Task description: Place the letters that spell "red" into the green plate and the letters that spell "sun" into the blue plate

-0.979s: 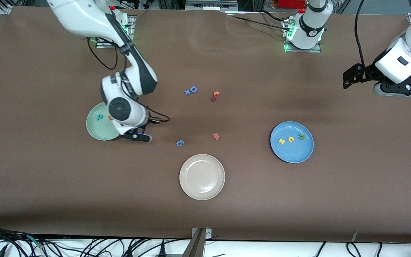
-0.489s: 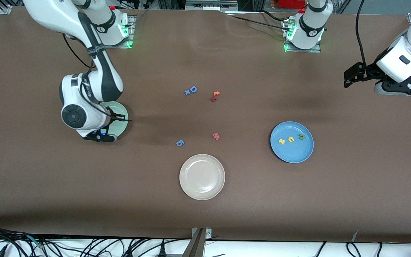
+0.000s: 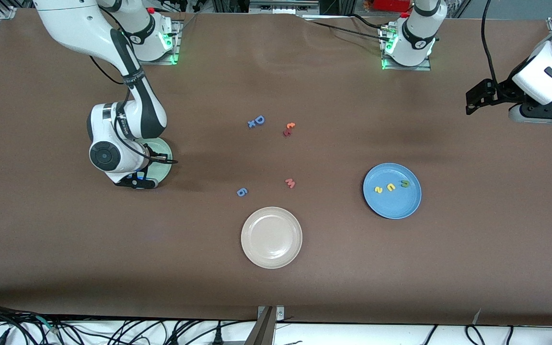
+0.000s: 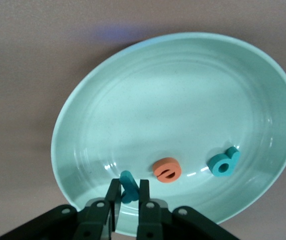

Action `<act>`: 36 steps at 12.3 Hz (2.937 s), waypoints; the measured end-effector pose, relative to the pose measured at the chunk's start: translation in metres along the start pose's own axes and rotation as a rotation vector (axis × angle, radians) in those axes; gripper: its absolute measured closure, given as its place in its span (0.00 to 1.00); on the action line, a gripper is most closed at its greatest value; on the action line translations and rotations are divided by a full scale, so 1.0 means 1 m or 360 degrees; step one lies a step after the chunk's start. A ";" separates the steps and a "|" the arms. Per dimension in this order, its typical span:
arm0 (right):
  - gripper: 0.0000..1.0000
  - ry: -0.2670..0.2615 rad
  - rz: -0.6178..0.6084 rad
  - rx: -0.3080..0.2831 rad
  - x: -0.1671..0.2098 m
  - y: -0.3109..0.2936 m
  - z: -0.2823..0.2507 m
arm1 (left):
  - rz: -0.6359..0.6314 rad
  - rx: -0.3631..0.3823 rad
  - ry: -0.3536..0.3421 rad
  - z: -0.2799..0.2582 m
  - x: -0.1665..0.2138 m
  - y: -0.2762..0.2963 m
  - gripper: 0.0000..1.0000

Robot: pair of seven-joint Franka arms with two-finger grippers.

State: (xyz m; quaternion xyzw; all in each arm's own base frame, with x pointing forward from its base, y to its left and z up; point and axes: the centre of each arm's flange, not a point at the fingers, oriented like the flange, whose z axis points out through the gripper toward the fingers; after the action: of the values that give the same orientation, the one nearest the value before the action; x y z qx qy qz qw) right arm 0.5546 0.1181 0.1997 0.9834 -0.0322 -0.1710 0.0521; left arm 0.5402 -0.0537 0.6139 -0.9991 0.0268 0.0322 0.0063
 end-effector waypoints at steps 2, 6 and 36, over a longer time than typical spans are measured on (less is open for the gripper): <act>0.55 0.0014 -0.0001 0.0005 0.001 0.000 -0.004 | 0.0001 0.0000 -0.0002 0.000 0.000 0.000 0.00; 0.09 0.0003 -0.0003 0.0038 -0.006 0.002 -0.088 | 0.0001 0.0000 -0.0006 0.000 0.000 0.000 0.00; 0.00 0.0373 0.0143 0.0137 -0.080 0.110 -0.340 | 0.0002 0.0001 -0.0017 0.001 -0.001 0.001 0.00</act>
State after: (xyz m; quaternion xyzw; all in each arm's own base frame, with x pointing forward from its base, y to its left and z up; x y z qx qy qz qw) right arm 0.5900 0.0467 0.5566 0.9955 -0.0772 -0.0510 0.0208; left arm 0.5391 -0.0541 0.6131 -0.9989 0.0273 0.0376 0.0067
